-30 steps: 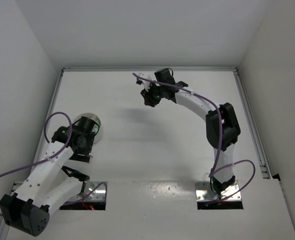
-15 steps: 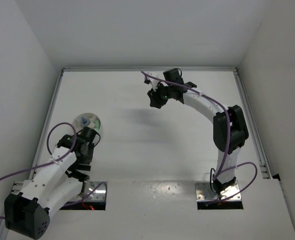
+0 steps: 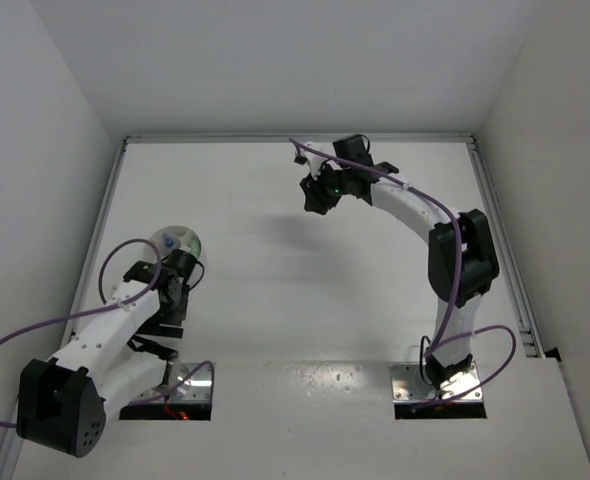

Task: Sort the stationery into containers
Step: Grab a piece of stationery with the left arm

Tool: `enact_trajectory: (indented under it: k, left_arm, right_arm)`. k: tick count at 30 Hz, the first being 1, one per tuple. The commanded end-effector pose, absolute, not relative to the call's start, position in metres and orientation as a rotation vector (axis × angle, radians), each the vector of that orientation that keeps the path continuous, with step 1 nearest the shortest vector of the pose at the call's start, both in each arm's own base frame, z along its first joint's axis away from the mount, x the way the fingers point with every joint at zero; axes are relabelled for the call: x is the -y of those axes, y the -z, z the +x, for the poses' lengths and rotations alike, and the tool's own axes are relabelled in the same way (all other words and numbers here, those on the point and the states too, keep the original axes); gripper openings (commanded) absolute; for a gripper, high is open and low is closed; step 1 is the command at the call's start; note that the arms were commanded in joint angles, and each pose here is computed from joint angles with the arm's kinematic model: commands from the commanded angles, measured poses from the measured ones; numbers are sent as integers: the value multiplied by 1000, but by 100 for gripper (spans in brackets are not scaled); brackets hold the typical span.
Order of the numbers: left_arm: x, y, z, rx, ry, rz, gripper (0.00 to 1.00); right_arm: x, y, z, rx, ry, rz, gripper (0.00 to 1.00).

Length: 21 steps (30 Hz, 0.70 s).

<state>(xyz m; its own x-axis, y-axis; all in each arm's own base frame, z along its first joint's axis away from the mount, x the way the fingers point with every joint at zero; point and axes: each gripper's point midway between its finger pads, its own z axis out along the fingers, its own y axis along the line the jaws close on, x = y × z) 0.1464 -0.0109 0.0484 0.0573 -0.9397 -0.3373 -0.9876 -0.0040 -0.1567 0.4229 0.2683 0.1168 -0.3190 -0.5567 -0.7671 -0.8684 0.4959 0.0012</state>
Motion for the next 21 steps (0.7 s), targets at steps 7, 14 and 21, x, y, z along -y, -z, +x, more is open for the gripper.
enact_trajectory:
  k: [7,14,21]
  left_arm:
    - [-8,-50,160,-1907,-327,-1919,72]
    - [-9,-40,173,-1923,-354,-1892,70]
    - [-10,-29,172,-1951,-378,-1874,70]
  right_arm:
    - [-263,-112,435,-2007,-595,-1143,46]
    - [-261,-114,442,-1994,-619,-1133,46]
    - [-253,-114,447,-2002,-610,-1113,46]
